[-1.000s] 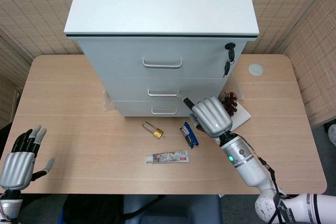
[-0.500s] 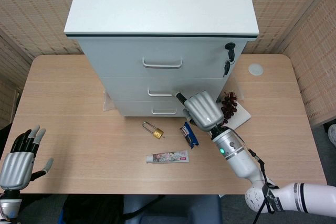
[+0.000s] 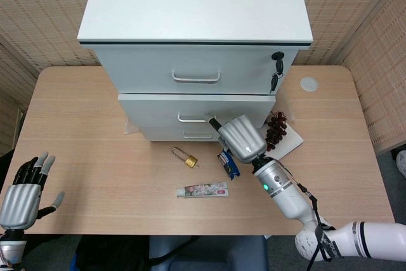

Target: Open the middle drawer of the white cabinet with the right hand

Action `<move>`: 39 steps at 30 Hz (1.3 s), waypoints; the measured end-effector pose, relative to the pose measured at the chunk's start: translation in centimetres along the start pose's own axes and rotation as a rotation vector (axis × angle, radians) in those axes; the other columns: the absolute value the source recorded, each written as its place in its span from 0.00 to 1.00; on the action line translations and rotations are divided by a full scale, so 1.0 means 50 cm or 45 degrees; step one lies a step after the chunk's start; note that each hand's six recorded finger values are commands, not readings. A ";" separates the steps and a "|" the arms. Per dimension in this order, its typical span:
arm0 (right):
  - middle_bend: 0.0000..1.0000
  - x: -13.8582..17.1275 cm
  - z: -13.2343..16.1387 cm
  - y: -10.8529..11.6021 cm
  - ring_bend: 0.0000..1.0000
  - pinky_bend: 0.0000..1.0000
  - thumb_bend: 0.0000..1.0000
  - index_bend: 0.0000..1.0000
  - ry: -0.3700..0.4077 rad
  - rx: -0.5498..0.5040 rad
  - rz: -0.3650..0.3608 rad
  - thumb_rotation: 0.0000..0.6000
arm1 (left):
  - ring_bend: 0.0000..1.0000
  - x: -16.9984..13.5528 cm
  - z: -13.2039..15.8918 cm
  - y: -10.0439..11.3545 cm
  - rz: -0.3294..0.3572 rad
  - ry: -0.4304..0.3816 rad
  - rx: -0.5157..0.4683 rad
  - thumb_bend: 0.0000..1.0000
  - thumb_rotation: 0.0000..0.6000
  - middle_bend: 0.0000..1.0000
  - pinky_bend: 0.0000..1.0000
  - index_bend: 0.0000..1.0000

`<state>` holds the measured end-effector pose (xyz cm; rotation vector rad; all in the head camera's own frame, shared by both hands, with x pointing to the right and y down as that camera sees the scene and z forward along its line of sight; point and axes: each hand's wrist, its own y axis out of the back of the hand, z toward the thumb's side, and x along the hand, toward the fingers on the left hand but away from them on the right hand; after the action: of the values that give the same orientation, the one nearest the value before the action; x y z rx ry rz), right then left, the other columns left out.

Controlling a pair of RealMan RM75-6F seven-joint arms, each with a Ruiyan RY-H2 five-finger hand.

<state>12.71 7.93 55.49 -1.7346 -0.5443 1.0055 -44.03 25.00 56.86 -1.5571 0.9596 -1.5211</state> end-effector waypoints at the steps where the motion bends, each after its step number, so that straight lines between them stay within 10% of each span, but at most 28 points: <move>1: 0.89 0.004 0.002 0.001 0.94 0.97 0.46 0.21 0.004 0.005 0.001 1.00 | 0.00 0.000 0.001 0.000 0.001 -0.001 -0.001 0.31 1.00 0.00 0.09 0.02; 39: 0.89 0.118 0.085 0.034 0.94 0.97 0.46 0.22 0.150 0.114 -0.009 1.00 | 0.00 -0.008 -0.008 0.000 0.013 0.007 -0.009 0.31 1.00 0.00 0.09 0.02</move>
<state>12.28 14.00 51.17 -1.6991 -0.4241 0.9028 -44.43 25.35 56.70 -1.5517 0.9750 -1.5173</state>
